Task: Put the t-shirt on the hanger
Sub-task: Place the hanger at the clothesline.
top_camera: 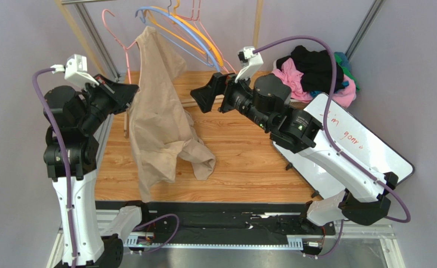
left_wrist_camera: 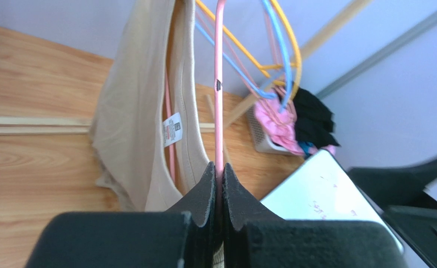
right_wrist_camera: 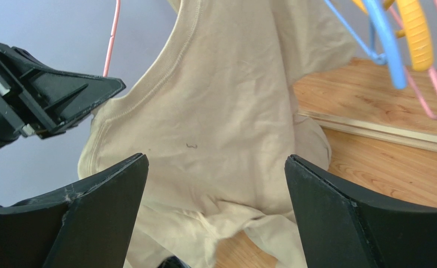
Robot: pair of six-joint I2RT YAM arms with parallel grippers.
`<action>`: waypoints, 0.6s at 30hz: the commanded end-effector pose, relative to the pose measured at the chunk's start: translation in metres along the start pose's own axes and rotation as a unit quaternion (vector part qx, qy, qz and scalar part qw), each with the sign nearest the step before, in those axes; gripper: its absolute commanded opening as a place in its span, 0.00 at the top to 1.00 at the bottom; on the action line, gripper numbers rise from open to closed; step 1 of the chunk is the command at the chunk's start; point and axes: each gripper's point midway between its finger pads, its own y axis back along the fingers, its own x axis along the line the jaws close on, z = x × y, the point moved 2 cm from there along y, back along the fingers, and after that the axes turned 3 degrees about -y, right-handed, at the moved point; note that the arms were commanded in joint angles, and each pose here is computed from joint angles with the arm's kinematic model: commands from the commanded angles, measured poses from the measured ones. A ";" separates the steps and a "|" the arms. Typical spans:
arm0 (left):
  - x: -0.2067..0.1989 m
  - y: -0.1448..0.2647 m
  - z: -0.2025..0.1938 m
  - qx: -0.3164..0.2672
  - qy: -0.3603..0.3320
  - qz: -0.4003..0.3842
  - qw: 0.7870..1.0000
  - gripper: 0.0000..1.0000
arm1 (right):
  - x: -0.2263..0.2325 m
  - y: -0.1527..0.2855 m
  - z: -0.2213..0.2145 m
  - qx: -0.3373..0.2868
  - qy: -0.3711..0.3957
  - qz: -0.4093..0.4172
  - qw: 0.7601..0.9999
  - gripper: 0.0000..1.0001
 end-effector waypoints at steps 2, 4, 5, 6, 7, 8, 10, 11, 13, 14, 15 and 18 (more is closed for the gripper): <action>0.025 -0.002 0.031 -0.037 -0.054 0.089 0.994 1.00 | -0.014 0.002 0.012 -0.023 0.013 -0.014 1.000 0.00; 0.027 -0.005 0.042 -0.053 -0.074 0.093 0.991 1.00 | -0.016 0.002 0.010 -0.020 0.015 -0.016 1.000 0.00; 0.028 -0.010 0.051 -0.060 -0.084 0.094 0.990 1.00 | -0.018 0.002 0.010 -0.019 0.015 -0.017 1.000 0.00; 0.029 -0.013 0.058 -0.068 -0.094 0.094 0.989 1.00 | -0.019 0.001 0.010 -0.019 0.015 -0.018 1.000 0.00; 0.032 -0.015 0.072 -0.085 -0.116 0.096 0.985 1.00 | -0.020 0.002 0.008 -0.017 0.014 -0.019 1.000 0.00; 0.034 -0.023 0.083 -0.094 -0.125 0.094 0.983 1.00 | -0.020 0.002 0.008 -0.016 0.015 -0.018 1.000 0.00; 0.041 -0.028 0.103 -0.114 -0.145 0.095 0.978 1.00 | -0.024 0.003 0.006 -0.013 0.016 -0.020 1.000 0.00; 0.046 -0.035 0.111 -0.116 -0.146 0.097 0.978 1.00 | -0.025 0.005 0.006 -0.013 0.016 -0.021 1.000 0.00; 0.049 -0.037 0.121 -0.130 -0.153 0.087 0.976 1.00 | -0.028 0.006 0.004 -0.010 0.017 -0.023 1.000 0.00; 0.056 -0.042 0.117 -0.125 -0.149 0.089 0.977 1.00 | -0.029 0.009 0.006 -0.014 0.018 -0.023 0.999 0.00; 0.059 -0.043 0.116 -0.124 -0.149 0.087 0.977 1.00 | -0.031 0.009 0.005 -0.012 0.018 -0.024 0.999 0.00; 0.066 -0.047 0.112 -0.133 -0.166 0.074 0.974 1.00 | -0.035 0.010 0.003 -0.009 0.018 -0.028 0.999 0.00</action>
